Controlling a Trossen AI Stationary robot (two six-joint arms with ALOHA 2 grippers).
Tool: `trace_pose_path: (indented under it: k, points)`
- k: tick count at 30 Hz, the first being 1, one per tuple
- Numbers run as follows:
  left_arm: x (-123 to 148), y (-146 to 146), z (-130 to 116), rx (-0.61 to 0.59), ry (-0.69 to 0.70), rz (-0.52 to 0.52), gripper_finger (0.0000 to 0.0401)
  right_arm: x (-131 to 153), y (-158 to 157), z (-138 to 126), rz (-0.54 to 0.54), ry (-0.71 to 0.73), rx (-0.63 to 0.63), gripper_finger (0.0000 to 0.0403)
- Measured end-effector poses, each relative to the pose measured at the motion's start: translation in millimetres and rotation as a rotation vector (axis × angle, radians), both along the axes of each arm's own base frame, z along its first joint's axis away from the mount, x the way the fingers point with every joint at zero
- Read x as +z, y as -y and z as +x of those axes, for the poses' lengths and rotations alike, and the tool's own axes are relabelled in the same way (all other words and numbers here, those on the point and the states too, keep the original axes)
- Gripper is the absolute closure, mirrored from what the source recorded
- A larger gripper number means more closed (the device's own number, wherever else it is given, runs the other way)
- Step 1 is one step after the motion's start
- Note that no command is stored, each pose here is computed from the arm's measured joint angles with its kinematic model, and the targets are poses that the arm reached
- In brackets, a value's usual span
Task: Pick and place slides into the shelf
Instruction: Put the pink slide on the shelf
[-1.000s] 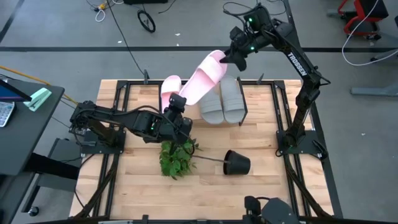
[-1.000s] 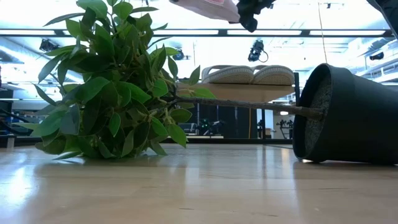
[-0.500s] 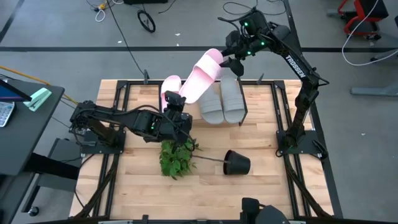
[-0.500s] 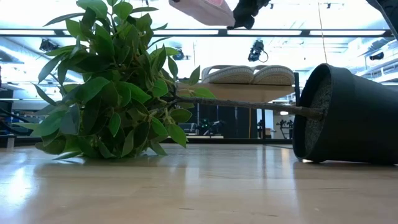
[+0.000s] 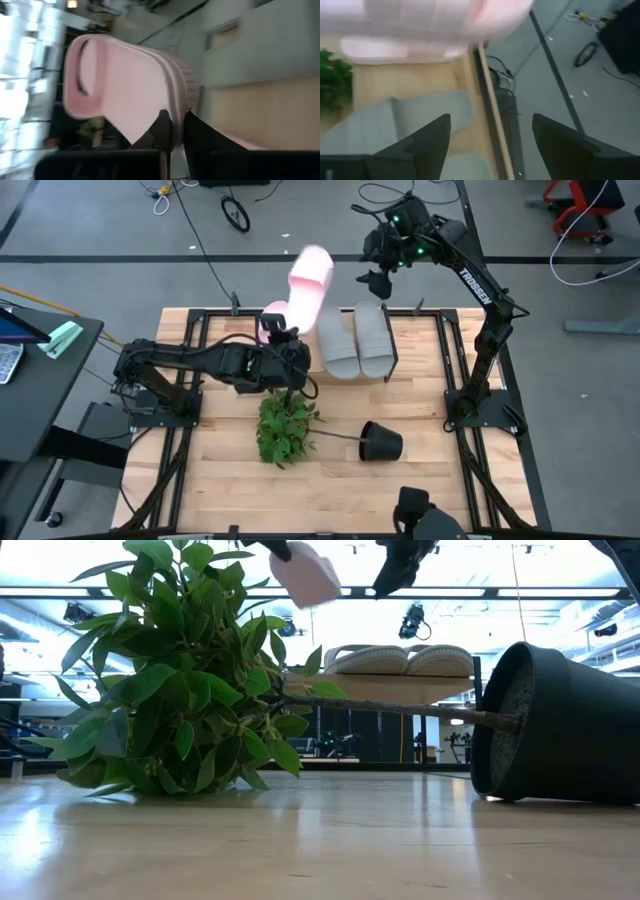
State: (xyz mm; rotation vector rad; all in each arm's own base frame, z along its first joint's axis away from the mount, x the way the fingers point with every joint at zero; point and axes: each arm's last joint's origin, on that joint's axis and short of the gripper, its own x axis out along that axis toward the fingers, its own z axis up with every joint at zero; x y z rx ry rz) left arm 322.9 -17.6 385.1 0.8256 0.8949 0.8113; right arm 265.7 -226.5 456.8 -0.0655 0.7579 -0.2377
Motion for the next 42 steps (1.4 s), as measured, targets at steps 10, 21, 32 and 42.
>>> trace_pose_path:
  k: [10,21,32,42]
  points:
    - [-12,-34,-6,0.083,0.046,-0.279,0.0371,0,3,-2,-0.015,-0.014,-0.032,0.0116]
    - [-16,-54,-5,0.07,0.096,-0.529,0.0372,0,3,-2,-0.015,-0.012,-0.033,0.0118]
    - [-14,-56,0,0.057,0.152,-0.531,0.0372,0,3,-2,-0.007,-0.007,-0.035,0.0118]
    - [-35,-61,17,0.073,0.088,-0.547,0.0372,0,2,-2,0.014,0.003,-0.04,0.0118]
